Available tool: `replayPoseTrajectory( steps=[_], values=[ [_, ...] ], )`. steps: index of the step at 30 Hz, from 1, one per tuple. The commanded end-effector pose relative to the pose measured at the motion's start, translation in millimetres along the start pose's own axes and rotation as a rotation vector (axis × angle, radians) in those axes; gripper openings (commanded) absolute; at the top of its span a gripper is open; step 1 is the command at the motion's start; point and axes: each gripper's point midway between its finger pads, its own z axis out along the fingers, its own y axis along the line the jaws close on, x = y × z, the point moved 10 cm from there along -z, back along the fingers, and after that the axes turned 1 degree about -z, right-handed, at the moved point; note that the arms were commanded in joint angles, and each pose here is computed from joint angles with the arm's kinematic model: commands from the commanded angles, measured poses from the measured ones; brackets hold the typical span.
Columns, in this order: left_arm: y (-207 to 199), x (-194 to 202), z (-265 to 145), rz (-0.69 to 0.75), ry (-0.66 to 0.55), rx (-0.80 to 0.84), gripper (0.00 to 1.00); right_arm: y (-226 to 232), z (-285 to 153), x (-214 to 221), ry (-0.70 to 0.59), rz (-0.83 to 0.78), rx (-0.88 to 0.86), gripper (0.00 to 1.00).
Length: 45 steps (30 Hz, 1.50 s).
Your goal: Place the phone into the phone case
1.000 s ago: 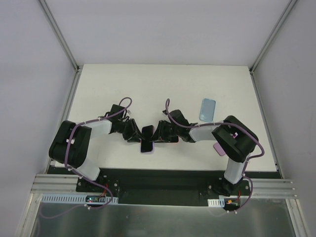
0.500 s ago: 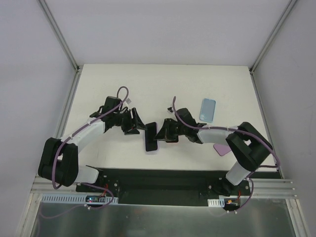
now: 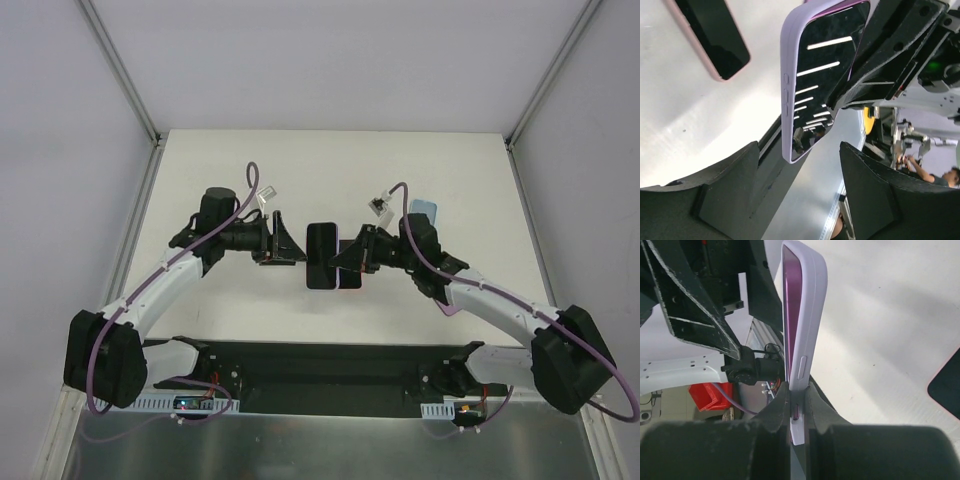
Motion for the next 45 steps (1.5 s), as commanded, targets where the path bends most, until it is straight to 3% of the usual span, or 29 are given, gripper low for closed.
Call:
replayPoseTrajectory(
  steps=[1,6,16,17,20,23,24,27,30,40,43,44,45],
  values=[
    [-19.8,3.9,2.7,0.122,0.061,0.156,0.64,29.8,-18.5,-8.7,-0.061,-0.096,-0.146,0.02],
    [-29.2,7.4,18.3,0.144,0.106,0.252,0.64,43.0,-30.4,-9.1,-0.083,-0.119,-0.197,0.03],
    [-44.9,6.8,25.5,0.178,0.096,0.372,0.36,47.2,-43.3,2.8,-0.096,-0.115,-0.273,0.09],
    [-45.8,7.5,26.0,0.177,0.100,0.375,0.25,47.4,-43.8,3.0,-0.098,-0.118,-0.275,0.11],
    [-48.1,6.5,26.6,0.175,0.108,0.390,0.11,44.4,-42.3,4.1,-0.091,-0.105,-0.267,0.21],
    [-49.9,6.1,26.0,0.182,0.116,0.409,0.04,41.1,-39.8,8.1,-0.076,-0.096,-0.274,0.29],
    [-49.9,5.8,26.3,0.183,0.114,0.410,0.00,40.1,-39.6,9.2,-0.074,-0.101,-0.281,0.37],
    [-51.0,4.4,26.7,0.190,0.110,0.416,0.00,34.1,-39.3,18.7,-0.058,-0.090,-0.302,0.52],
    [-51.5,2.9,27.4,0.197,0.112,0.420,0.00,26.8,-38.0,33.2,-0.035,-0.068,-0.341,0.55],
    [-43.3,-2.3,35.7,0.194,0.133,0.415,0.00,13.2,-38.3,50.1,-0.035,-0.047,-0.318,0.47],
    [-40.7,-2.4,37.3,0.193,0.136,0.409,0.00,12.2,-39.2,50.7,-0.047,-0.036,-0.305,0.33],
    [-39.0,-2.3,38.0,0.205,0.132,0.403,0.00,12.4,-39.5,50.6,-0.049,-0.028,-0.301,0.19],
    [-39.7,-2.5,38.0,0.212,0.125,0.393,0.00,11.6,-39.4,50.9,-0.047,-0.017,-0.289,0.13]
  ],
)
